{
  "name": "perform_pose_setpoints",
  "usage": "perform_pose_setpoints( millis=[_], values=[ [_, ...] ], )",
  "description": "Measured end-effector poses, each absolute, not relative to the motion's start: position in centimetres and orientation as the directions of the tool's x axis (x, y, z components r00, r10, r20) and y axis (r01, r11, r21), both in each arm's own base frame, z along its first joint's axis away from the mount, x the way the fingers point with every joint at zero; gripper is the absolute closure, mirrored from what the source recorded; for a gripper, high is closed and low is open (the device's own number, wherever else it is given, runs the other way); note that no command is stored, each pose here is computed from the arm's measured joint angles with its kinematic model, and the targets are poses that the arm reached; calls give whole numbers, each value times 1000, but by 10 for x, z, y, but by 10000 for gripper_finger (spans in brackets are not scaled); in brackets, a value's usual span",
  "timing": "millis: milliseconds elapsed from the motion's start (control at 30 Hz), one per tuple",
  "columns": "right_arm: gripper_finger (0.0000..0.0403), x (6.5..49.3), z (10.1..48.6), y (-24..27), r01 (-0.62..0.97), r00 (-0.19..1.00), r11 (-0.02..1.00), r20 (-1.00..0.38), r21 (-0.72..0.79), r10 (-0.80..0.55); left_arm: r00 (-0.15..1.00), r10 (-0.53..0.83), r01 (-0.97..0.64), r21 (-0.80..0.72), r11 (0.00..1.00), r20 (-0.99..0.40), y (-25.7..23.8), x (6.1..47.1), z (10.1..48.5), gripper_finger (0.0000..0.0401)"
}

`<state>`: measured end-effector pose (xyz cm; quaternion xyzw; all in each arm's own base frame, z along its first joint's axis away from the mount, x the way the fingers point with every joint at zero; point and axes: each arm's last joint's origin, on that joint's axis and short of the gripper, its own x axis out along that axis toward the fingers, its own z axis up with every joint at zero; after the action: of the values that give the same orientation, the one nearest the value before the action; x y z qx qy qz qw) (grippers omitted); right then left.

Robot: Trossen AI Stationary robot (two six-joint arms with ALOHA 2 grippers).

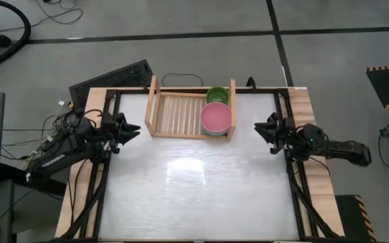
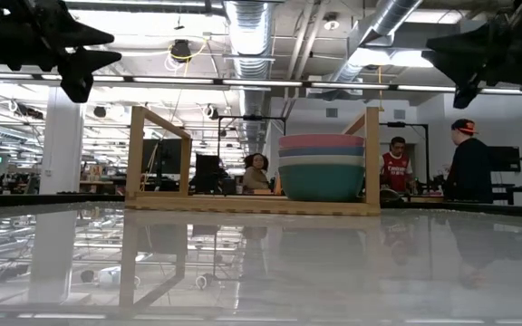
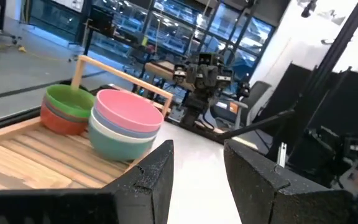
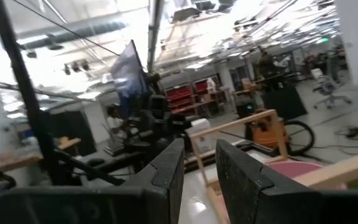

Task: Place and stack bowls onto a shelf
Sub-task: Return to Home Position

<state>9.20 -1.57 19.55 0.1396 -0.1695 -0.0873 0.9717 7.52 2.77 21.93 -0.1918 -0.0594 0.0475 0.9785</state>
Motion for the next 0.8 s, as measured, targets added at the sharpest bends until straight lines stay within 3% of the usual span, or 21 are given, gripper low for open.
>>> perform_pose_setpoints(
  millis=[233, 467, 800],
  values=[
    [284, 94, 192, -9, 182, 939, 970, 264, 161, -220, 994, 81, -50, -369, 928, 67, 21, 79, 214, 275],
    [284, 96, 183, -8, 176, 961, 957, 170, 230, -217, 996, 72, -45, -421, 906, 47, 18, 91, 186, 275],
    [284, 96, 184, -8, 160, 960, 954, 185, 254, -211, 997, -14, 47, -433, 900, 79, 5, 97, 174, 275]
  ],
)
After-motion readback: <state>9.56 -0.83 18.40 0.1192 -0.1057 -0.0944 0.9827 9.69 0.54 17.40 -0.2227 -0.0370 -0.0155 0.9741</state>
